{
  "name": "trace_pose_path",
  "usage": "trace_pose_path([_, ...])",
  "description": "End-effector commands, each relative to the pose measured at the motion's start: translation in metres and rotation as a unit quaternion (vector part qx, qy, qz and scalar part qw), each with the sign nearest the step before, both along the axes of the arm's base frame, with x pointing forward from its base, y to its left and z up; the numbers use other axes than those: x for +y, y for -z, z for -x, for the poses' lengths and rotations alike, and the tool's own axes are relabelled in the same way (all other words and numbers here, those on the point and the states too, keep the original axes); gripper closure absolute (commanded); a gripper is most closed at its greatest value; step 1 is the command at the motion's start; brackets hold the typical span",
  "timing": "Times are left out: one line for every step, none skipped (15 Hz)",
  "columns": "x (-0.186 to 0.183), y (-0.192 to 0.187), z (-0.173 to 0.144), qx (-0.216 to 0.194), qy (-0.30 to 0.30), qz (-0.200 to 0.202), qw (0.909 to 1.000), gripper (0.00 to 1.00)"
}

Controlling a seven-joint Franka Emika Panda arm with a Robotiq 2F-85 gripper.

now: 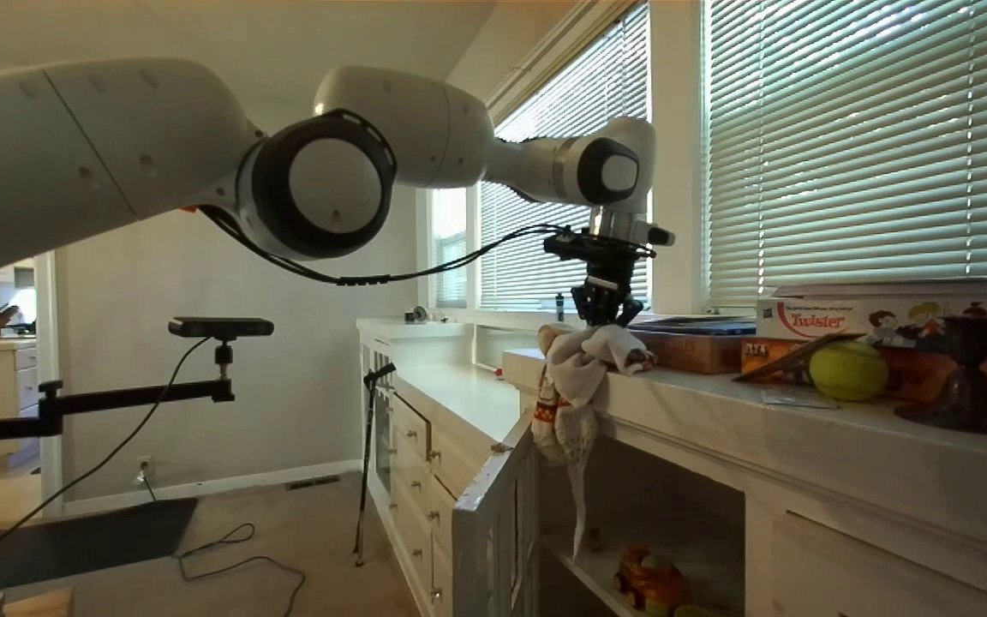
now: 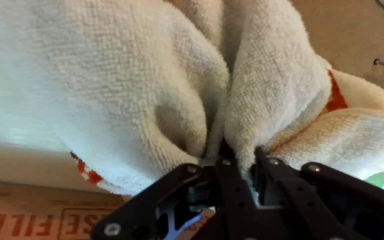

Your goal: Use the towel to wipe the top of the cabinet.

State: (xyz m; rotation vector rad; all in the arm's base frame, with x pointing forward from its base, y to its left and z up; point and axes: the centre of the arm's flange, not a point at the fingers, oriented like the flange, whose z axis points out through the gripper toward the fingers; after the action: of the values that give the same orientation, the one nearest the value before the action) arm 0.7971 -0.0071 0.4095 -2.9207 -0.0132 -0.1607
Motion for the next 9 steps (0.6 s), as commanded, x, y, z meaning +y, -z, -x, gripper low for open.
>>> trace_pose_path([0.001,-0.019,-0.069,-0.005,-0.026,0.013,0.9996,0.97])
trace_pose_path([-0.009,-0.013,-0.063,-0.001,-0.018,0.012,0.9998,0.97])
trace_pose_path([-0.021,-0.009,-0.058,0.003,-0.008,0.012,0.9999,0.97])
trace_pose_path([-0.036,-0.005,-0.051,0.006,0.006,0.011,0.9999,0.97])
trace_pose_path([-0.054,-0.001,-0.042,0.010,0.023,0.010,0.9996,0.97])
trace_pose_path([-0.072,0.001,-0.035,0.013,0.039,0.009,0.9991,0.97])
trace_pose_path([-0.087,0.002,-0.031,0.013,0.052,0.007,0.9985,0.97])
trace_pose_path([-0.102,-0.001,-0.025,0.013,0.062,0.002,0.9980,0.97])
trace_pose_path([-0.113,-0.007,-0.022,0.009,0.069,-0.004,0.9976,0.97])
